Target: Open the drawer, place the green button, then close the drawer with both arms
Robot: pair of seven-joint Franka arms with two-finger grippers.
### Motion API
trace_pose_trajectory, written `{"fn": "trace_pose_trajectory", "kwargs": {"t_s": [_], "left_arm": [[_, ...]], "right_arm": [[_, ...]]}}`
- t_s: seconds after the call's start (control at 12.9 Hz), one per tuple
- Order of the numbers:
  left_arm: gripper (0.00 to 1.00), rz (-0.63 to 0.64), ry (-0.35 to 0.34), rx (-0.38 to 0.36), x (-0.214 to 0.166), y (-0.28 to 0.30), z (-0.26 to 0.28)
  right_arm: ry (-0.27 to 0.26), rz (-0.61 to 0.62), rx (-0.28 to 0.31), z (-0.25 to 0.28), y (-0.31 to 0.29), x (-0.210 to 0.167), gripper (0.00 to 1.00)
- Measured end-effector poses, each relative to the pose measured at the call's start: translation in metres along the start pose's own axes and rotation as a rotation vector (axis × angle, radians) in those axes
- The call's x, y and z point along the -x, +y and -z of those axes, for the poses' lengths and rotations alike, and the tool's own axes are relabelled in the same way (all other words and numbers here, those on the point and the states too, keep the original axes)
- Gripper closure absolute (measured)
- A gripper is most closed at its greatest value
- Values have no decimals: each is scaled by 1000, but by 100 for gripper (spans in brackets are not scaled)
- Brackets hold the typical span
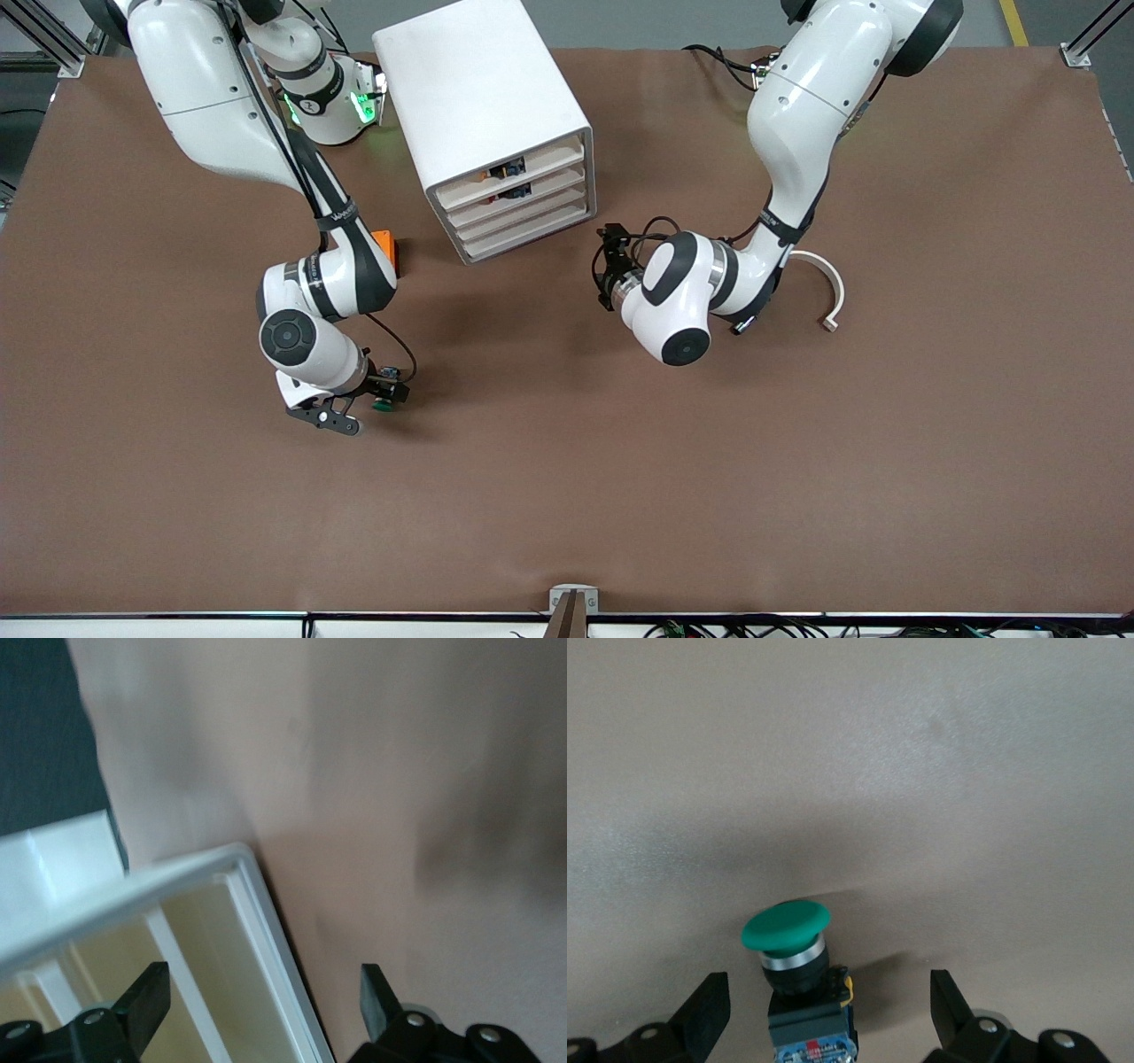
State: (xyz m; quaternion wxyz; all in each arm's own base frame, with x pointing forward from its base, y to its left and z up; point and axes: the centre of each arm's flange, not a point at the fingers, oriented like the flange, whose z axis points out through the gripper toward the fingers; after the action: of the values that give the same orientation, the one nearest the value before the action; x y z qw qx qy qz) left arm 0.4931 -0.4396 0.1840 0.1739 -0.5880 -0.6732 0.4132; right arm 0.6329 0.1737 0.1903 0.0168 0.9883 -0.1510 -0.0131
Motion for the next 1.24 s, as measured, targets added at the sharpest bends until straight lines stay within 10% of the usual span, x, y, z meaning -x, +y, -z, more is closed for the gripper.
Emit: {"fn": "trace_pose_trajectory", "kwargs": {"t_s": [0.54,1.01,1.24], "left_arm": [[29,233,-136,-140,45,-16,-53],[37,266,-70,-179,56,-26,-104],[70,270,-66,-180,55,-23,-108]], "right_arm": [[-14,19,5,-8,-10,10,9],[-32,22,17,-11,-10,14,54],[-39,22,22,-11,-10,14,58]]}}
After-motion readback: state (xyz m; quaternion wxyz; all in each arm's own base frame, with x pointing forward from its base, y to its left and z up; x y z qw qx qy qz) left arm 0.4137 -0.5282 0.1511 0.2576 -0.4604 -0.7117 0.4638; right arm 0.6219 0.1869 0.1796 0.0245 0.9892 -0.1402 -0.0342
